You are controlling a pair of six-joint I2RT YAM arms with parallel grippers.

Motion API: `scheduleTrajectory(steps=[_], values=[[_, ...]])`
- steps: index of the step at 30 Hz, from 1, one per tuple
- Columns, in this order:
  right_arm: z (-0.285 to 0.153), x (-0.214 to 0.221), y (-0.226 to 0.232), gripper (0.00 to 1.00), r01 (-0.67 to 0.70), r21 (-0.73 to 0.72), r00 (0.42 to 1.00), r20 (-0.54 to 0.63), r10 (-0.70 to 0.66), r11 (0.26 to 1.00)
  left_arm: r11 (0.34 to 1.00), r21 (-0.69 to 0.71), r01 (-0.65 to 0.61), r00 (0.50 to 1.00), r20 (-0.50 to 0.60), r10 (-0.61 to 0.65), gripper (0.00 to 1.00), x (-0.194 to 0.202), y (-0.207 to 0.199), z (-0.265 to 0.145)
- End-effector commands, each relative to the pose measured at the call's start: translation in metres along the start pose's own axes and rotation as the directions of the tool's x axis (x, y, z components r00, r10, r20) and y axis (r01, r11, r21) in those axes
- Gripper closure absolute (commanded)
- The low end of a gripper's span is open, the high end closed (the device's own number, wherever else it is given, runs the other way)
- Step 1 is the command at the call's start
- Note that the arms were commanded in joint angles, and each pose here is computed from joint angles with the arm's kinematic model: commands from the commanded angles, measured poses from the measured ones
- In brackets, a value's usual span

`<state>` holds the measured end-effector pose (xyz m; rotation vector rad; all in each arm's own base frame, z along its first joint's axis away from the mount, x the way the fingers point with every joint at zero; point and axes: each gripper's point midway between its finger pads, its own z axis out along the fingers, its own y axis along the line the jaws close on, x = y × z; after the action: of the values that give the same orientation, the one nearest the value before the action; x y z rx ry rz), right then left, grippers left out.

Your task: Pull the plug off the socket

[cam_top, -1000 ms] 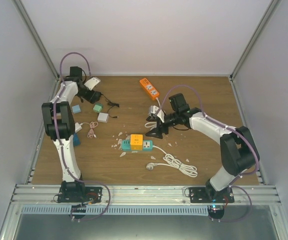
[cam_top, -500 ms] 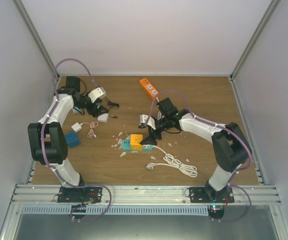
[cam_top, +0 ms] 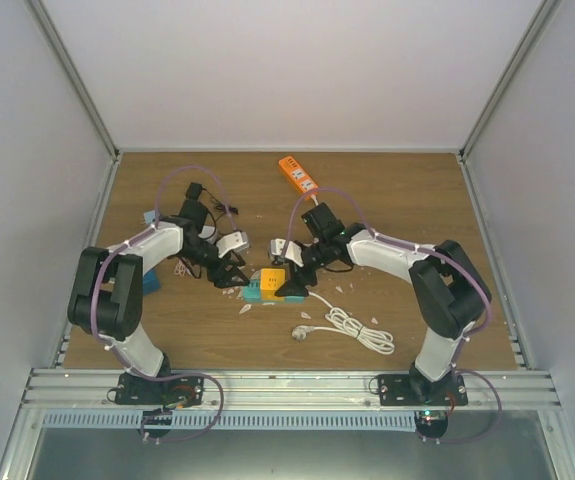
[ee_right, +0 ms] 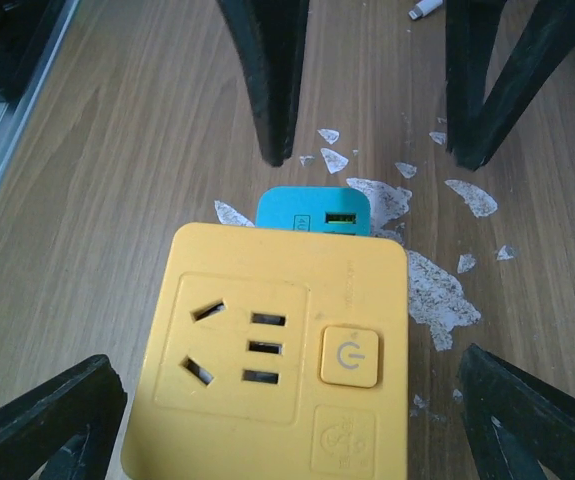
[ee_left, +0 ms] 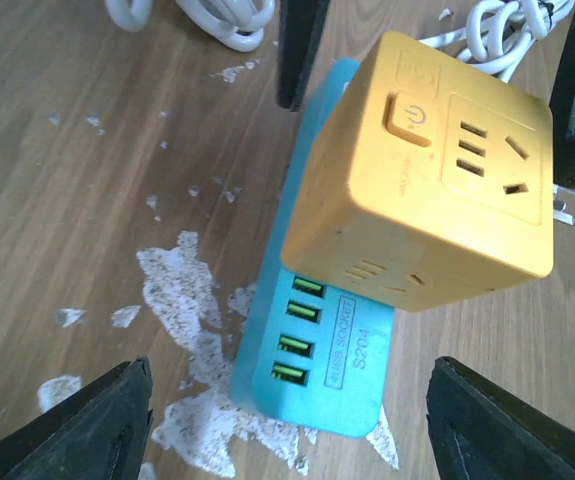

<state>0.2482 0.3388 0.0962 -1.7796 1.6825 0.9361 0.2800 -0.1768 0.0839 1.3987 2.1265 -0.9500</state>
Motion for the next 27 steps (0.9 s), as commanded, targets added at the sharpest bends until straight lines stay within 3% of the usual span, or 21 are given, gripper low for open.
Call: scheduleTrajectory(steps=[1, 11, 22, 27], values=[[0.009, -0.002, -0.003, 0.08, 0.006, 0.000, 1.000, 0.005, -0.006, 1.000, 1.000, -0.019, -0.021, 1.000, 0.022, 0.021, 0.25, -0.006, 0.005, 0.012], [0.020, -0.003, -0.001, 0.19, 0.012, 0.004, 1.000, -0.002, -0.012, 1.000, 1.000, -0.017, 0.024, 0.998, -0.057, -0.024, 0.27, 0.010, 0.007, 0.042], [0.018, -0.008, 0.004, 0.56, 0.015, -0.007, 1.000, 0.014, -0.015, 1.000, 0.998, -0.020, 0.066, 0.987, -0.146, -0.068, 0.35, 0.036, 0.010, 0.058], [0.009, -0.024, 0.005, 0.64, 0.041, 0.008, 0.998, 0.057, -0.041, 0.999, 0.996, -0.058, 0.061, 0.978, -0.198, -0.071, 0.39, 0.048, 0.017, 0.061]])
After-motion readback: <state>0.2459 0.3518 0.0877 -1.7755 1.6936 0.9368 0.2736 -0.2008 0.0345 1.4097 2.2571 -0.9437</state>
